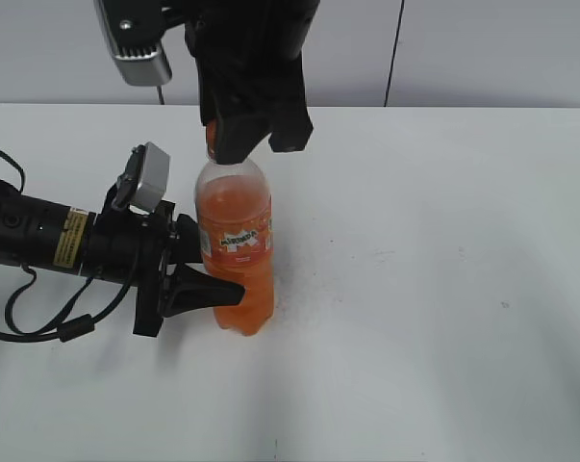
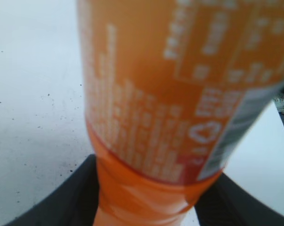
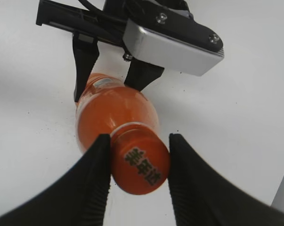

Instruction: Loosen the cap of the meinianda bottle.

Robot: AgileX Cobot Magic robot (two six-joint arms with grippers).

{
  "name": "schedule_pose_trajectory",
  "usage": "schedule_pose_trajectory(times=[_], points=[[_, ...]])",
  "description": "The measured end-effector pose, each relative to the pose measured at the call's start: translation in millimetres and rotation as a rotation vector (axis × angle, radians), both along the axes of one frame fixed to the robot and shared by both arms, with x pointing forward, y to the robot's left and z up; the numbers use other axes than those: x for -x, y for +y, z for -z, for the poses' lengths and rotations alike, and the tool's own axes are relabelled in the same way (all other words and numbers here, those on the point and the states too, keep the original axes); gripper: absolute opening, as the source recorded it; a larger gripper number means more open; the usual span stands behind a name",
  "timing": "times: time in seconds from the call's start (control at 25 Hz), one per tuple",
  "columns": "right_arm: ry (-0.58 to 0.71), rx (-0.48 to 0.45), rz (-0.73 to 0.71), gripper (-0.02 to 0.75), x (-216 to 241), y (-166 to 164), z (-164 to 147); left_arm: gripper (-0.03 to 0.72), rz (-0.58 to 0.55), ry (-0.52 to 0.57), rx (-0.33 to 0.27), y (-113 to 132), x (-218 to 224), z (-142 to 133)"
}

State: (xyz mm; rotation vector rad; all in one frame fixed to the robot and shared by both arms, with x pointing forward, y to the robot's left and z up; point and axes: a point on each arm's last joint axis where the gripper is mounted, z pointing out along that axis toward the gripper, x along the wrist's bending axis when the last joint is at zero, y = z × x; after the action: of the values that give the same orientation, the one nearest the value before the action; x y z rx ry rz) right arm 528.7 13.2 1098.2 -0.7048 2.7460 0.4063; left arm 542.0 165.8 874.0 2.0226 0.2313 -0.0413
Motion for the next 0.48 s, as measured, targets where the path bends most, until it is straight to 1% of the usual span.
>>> schedule_pose_trajectory(times=[0.12,0.2,0.28,0.36,0.48], points=[[0.000,-0.001,0.002,0.276,0.0,0.0,-0.1,0.366,0.000,0.000,0.000,0.0,0.0,0.0],[0.002,-0.004,0.015,0.298,-0.4,0.2,-0.4,0.366,0.000,0.000,0.000,0.0,0.0,0.0],[-0.009,-0.025,0.039,0.351,-1.7,1.1,-4.3,0.365,-0.002,0.001,0.001,0.0,-0.1,-0.1],[-0.013,-0.040,0.059,0.423,-1.3,0.5,-8.5,0.365,-0.003,0.002,0.001,0.0,-0.1,-0.1],[-0.003,-0.068,0.101,0.470,1.8,-1.7,-16.1,0.365,-0.003,0.002,0.001,0.0,-0.1,-0.1]])
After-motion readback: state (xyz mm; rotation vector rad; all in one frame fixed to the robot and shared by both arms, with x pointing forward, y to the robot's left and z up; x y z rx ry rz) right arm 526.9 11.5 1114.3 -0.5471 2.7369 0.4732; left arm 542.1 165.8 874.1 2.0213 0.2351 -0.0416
